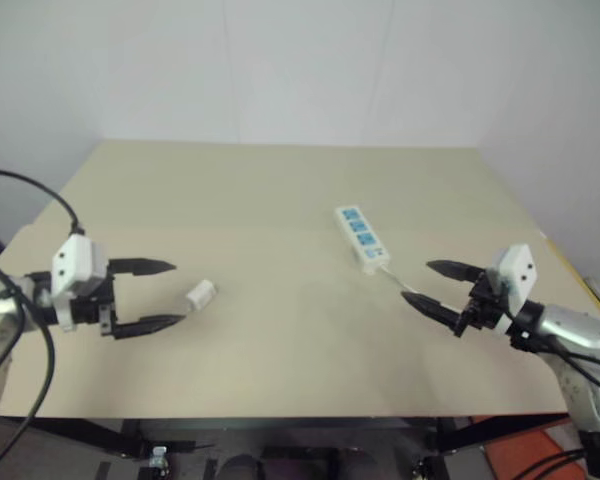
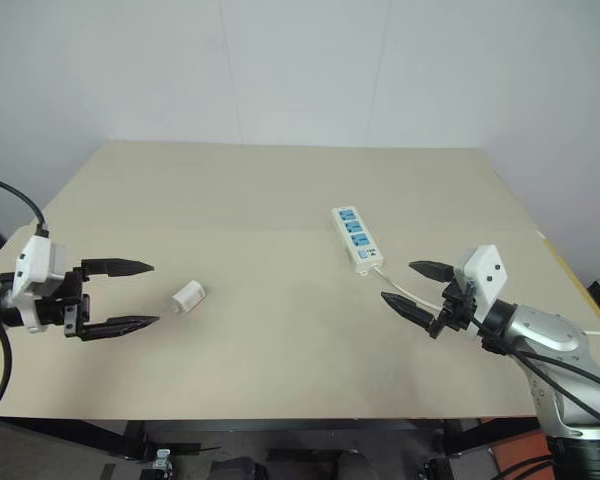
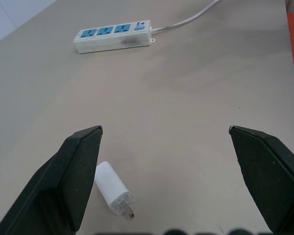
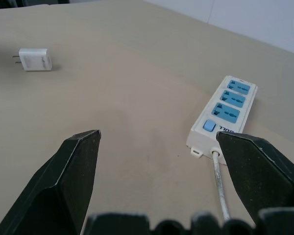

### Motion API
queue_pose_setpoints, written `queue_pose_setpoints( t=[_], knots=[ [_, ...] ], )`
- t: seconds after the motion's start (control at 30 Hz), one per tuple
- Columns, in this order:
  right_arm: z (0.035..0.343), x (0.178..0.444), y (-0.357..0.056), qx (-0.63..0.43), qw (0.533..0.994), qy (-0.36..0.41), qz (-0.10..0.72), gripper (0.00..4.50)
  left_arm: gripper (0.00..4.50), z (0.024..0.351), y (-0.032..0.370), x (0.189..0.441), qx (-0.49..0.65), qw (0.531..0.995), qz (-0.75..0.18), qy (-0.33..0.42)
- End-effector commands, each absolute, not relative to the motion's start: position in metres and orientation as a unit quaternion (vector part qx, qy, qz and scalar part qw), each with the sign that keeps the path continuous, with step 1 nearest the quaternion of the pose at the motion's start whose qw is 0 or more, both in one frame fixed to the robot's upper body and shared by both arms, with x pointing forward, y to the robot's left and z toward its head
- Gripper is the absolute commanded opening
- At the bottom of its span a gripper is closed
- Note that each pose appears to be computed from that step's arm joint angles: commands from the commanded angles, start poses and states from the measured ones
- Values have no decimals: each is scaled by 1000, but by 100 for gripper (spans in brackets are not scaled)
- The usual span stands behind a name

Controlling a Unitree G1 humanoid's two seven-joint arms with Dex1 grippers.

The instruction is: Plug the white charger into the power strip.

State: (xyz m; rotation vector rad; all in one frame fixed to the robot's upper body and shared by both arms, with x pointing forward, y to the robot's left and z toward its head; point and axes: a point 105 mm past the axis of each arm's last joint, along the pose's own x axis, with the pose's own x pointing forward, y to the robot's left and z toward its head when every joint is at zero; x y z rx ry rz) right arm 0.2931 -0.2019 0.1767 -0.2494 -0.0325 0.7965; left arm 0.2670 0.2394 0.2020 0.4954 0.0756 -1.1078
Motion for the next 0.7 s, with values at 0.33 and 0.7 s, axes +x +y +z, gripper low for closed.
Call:
queue_pose_setpoints(
  t=[0.33, 0.7],
  knots=[
    [189, 291, -198, -135, 912, -46, 384, 445, 450, 210, 237, 269, 245, 814, -526, 18],
    [177, 323, -190, -142, 931, -55, 331, 445, 450, 215, 223, 272, 230, 812, -537, -7]
  ],
)
